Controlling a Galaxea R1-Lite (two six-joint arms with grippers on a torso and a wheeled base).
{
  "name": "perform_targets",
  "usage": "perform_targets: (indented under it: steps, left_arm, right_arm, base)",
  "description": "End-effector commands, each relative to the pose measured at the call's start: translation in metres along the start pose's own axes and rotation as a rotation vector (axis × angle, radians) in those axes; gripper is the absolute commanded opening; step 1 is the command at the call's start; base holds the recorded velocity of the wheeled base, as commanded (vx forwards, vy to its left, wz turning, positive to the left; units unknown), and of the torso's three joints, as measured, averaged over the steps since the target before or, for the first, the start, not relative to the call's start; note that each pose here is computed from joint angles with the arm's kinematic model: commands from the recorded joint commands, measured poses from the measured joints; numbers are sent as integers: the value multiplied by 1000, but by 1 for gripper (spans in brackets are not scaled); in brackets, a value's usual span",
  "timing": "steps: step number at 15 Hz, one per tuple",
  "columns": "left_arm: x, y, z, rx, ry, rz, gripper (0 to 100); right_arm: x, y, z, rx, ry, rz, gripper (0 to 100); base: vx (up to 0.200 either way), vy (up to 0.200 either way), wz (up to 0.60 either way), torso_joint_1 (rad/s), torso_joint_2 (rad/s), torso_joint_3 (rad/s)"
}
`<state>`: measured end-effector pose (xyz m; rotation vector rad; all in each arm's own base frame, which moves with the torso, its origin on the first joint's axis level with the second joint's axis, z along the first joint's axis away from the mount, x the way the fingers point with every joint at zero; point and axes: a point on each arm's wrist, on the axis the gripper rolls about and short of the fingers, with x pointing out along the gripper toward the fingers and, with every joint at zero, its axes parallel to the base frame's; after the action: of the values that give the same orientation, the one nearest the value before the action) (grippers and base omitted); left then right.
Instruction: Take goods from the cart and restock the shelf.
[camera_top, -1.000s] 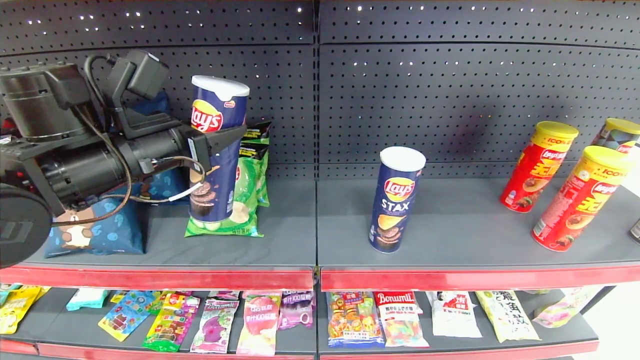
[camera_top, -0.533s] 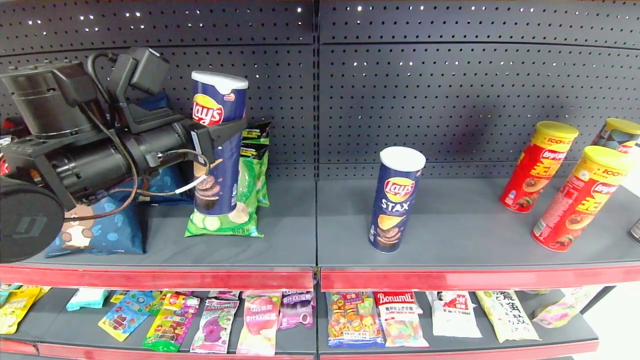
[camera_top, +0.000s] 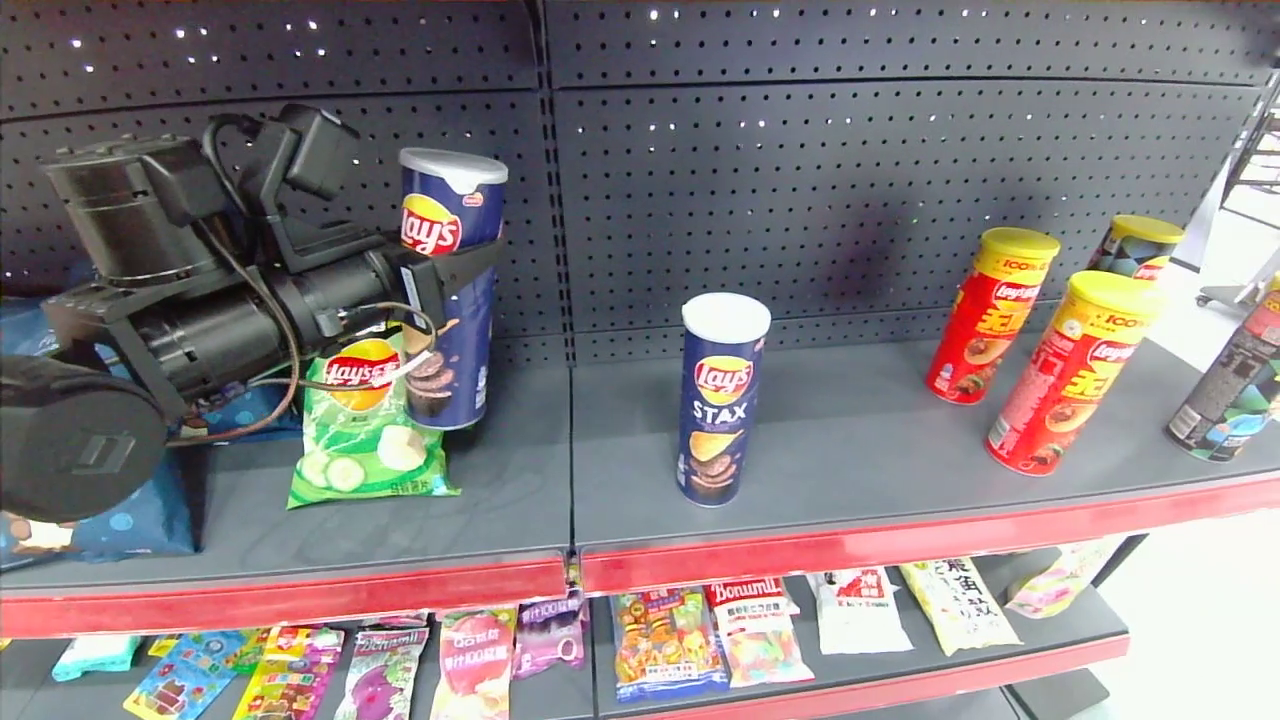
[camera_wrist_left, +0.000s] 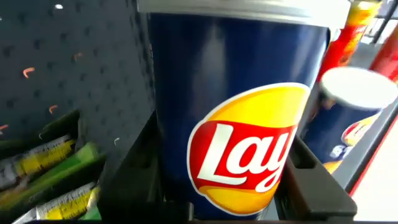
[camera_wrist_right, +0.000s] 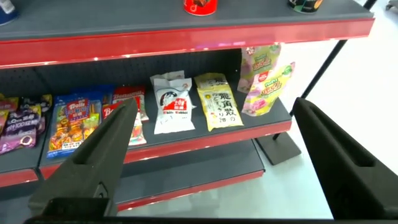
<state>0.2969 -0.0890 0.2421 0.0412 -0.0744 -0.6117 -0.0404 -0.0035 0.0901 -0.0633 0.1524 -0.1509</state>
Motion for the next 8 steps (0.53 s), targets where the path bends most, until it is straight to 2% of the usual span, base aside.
perform_targets:
  steps: [1,5,7,8]
  left_arm:
    - [3,1,-4,-5,13,-1,0]
    - [29,9,-14,-12,-2,-2,0]
    - [40,9,-22,-59,-26,-14,0]
    - [45,10,-28,-69,-32,-19,0]
  right_arm:
    - [0,0,0,1,2,0,100]
    - [0,0,0,24,3,6,100]
    - [1,0,-1,61,3,5,100]
    - [1,0,-1,73,3,5,100]
  base:
    - [0,0,0,0,0,0]
    - [0,0,0,0,0,0]
    - [0,0,0,0,0,0]
    - [0,0,0,0,0,0]
